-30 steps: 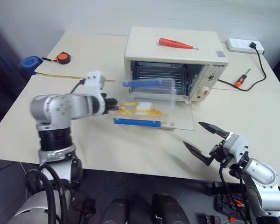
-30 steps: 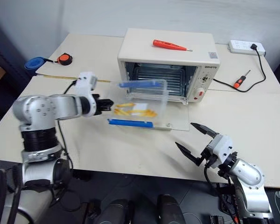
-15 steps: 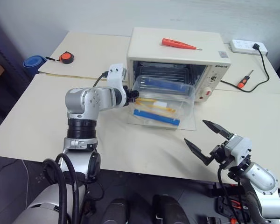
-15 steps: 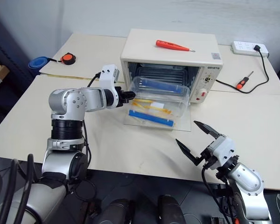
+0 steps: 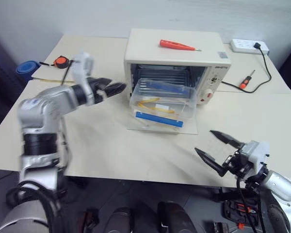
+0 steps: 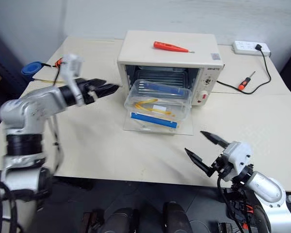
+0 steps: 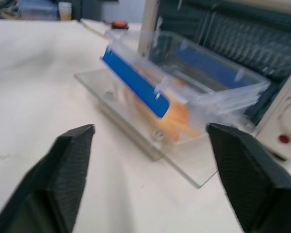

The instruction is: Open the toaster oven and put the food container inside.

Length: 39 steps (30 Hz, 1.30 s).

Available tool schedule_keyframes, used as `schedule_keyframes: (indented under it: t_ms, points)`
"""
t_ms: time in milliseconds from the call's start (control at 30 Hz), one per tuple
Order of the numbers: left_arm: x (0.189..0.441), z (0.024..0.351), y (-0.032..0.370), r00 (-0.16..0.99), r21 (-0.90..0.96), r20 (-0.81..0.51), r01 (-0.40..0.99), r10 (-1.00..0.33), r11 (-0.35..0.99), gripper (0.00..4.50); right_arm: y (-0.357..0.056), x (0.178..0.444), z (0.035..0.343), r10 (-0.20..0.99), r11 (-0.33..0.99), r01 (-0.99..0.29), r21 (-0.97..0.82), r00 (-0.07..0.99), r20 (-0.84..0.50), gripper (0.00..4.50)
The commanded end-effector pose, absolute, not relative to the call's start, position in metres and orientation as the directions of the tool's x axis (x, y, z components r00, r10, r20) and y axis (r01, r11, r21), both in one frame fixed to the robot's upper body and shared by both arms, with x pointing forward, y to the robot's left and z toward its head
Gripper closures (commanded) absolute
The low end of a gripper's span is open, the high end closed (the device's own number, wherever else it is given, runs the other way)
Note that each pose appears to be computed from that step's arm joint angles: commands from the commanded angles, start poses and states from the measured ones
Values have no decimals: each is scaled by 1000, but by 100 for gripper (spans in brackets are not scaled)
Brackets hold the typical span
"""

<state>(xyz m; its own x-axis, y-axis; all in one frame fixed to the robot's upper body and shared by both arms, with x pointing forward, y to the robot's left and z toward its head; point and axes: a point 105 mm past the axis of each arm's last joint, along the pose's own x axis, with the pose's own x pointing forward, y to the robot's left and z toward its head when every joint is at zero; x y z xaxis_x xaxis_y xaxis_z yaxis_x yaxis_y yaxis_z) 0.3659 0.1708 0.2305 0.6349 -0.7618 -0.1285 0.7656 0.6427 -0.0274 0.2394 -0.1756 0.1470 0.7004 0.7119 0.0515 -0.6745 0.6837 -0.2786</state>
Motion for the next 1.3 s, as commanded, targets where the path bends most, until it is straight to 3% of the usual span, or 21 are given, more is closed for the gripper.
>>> schedule_keyframes:
  t_ms: [33,267,300,533,667,967,1100,1200,1300]
  points:
    - [329,210,155,362,147,-169,929,-917,340,150,-157,246,137,747,639,-727,-250,664,-22,194]
    - [324,158,114,282,137,-178,956,-943,260,375,-149,288,131,734,631,-720,-289,675,-77,443]
    - [328,154,107,290,141,-170,953,-942,268,404,-148,295,133,729,636,-711,-302,681,-70,450]
    - [367,166,71,432,114,9,896,-902,430,404,-139,349,156,683,700,-651,-294,730,12,450]
    - [393,171,65,546,93,76,829,-834,551,404,-144,379,165,596,779,-556,-290,800,65,450]
    - [433,190,65,704,102,165,685,-691,721,404,-147,419,180,470,860,-412,-300,870,152,450]
    - [426,191,75,664,116,178,719,-726,685,404,-147,410,183,517,840,-463,-284,841,157,450]
    - [406,191,96,592,169,170,770,-788,615,347,-159,387,184,567,809,-513,-288,811,147,450]
    - [378,192,125,501,235,132,822,-855,518,256,-184,362,183,588,787,-536,-306,801,110,450]
